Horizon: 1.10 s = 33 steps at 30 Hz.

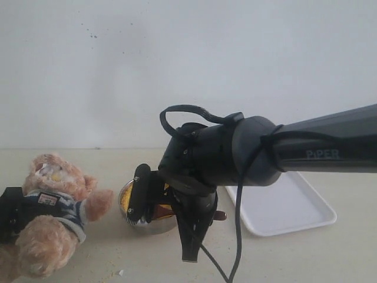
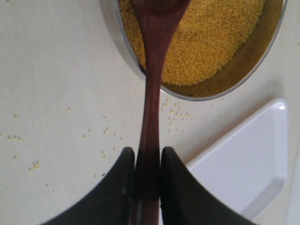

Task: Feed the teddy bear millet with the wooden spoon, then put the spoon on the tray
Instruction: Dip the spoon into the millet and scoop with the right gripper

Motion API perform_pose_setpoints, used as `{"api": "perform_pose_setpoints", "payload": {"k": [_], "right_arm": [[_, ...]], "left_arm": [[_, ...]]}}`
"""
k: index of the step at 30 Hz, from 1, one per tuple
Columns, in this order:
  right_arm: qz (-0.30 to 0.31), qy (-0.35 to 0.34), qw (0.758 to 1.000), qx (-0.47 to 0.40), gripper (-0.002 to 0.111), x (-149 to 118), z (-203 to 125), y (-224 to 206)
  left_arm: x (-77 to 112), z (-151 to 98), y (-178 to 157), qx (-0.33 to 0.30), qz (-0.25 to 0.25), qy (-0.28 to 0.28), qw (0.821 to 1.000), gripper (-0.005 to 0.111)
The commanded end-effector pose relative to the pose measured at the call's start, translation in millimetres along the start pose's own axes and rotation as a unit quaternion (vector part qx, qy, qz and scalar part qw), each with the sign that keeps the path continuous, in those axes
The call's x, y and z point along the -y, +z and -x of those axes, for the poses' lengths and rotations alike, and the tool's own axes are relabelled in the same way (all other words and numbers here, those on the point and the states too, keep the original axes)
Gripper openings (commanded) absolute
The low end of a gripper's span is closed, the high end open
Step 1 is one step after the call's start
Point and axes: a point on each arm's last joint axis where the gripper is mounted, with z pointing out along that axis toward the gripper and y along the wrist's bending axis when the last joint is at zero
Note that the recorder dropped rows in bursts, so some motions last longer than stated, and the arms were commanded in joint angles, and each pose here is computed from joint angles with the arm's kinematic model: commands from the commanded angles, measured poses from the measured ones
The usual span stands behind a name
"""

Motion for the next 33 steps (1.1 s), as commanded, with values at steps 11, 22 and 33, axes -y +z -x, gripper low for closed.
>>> {"api": "perform_pose_setpoints", "payload": {"k": [11, 22, 33], "right_arm": [[0.041, 0.117, 0.991, 0.042, 0.000, 23.9, -0.1, -5.6], [0.053, 0.154, 0.986, 0.022, 0.000, 31.8, -13.6, -1.8], [0.135, 0.192, 0.972, -0.018, 0.000, 29.8, -32.8, -0.9]], "left_arm": [[3.5, 3.2, -0.5, 0.007, -0.018, 0.003, 1.000, 0.004], [5.2, 3.0, -0.5, 0.006, -0.028, 0.003, 1.000, 0.004], [13.0, -12.1, -2.4, -0.077, -0.070, -0.022, 0.994, 0.004]]}}
